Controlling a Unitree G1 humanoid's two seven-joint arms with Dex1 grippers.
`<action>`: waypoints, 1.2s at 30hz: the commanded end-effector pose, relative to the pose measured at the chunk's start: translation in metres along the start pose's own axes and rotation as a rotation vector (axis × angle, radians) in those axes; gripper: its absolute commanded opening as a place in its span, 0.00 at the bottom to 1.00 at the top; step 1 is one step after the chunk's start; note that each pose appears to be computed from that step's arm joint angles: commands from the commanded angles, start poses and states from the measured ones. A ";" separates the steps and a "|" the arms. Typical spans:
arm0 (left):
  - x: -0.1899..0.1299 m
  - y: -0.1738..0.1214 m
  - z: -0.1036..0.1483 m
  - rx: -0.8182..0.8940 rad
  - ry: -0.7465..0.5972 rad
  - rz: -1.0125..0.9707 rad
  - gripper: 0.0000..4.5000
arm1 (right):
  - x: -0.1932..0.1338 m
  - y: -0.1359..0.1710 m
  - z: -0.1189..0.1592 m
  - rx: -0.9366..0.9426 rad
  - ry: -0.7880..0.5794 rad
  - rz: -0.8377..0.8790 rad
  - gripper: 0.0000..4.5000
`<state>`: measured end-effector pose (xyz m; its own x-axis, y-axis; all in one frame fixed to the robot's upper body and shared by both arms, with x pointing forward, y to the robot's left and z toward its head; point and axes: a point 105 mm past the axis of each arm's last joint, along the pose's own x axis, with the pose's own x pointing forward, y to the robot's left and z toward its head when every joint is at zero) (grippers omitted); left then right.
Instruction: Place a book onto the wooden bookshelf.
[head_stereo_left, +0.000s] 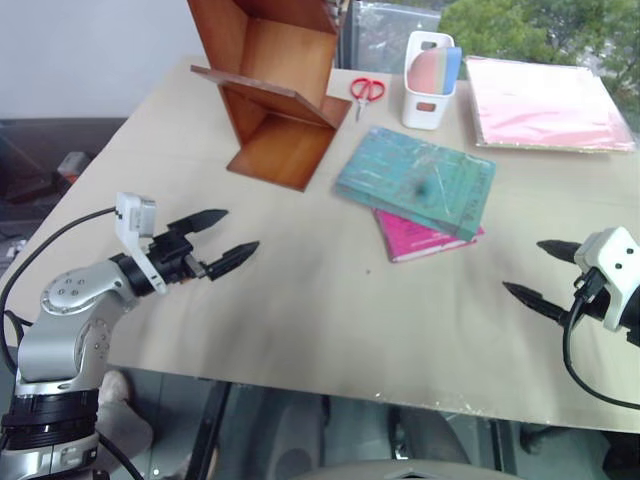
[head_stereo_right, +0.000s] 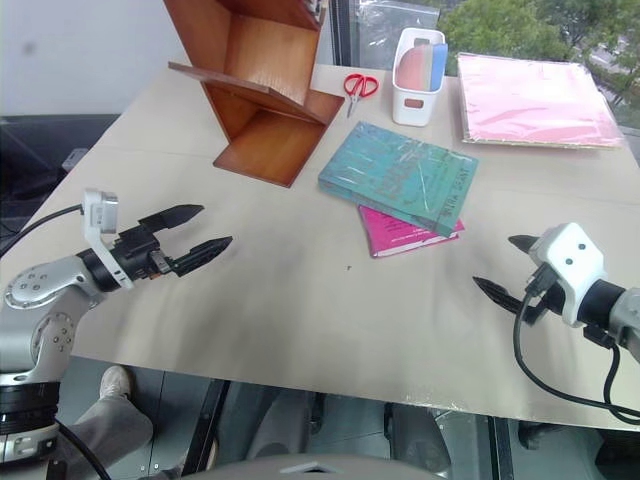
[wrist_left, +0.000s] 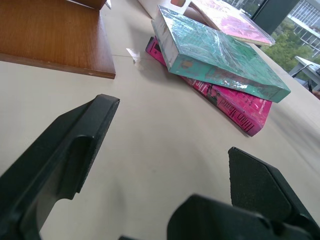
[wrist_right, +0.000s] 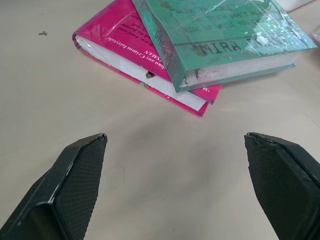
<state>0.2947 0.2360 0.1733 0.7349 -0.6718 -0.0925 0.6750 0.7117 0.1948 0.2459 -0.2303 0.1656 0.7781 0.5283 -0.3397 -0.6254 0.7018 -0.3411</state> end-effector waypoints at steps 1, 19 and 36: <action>-0.006 0.001 0.014 0.050 -0.023 0.000 1.00 | -0.004 -0.005 0.008 -0.026 -0.020 -0.012 1.00; 0.004 -0.010 0.028 0.060 -0.080 -0.080 1.00 | 0.012 -0.015 0.005 0.018 -0.030 -0.083 1.00; 0.038 -0.091 0.066 -0.135 -0.257 -0.417 1.00 | 0.083 -0.025 -0.005 0.018 -0.007 -0.111 0.10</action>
<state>0.2670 0.1401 0.2075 0.4330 -0.8952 0.1056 0.8989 0.4375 0.0233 0.3243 -0.2075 0.1339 0.8344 0.4454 -0.3246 -0.5410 0.7744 -0.3280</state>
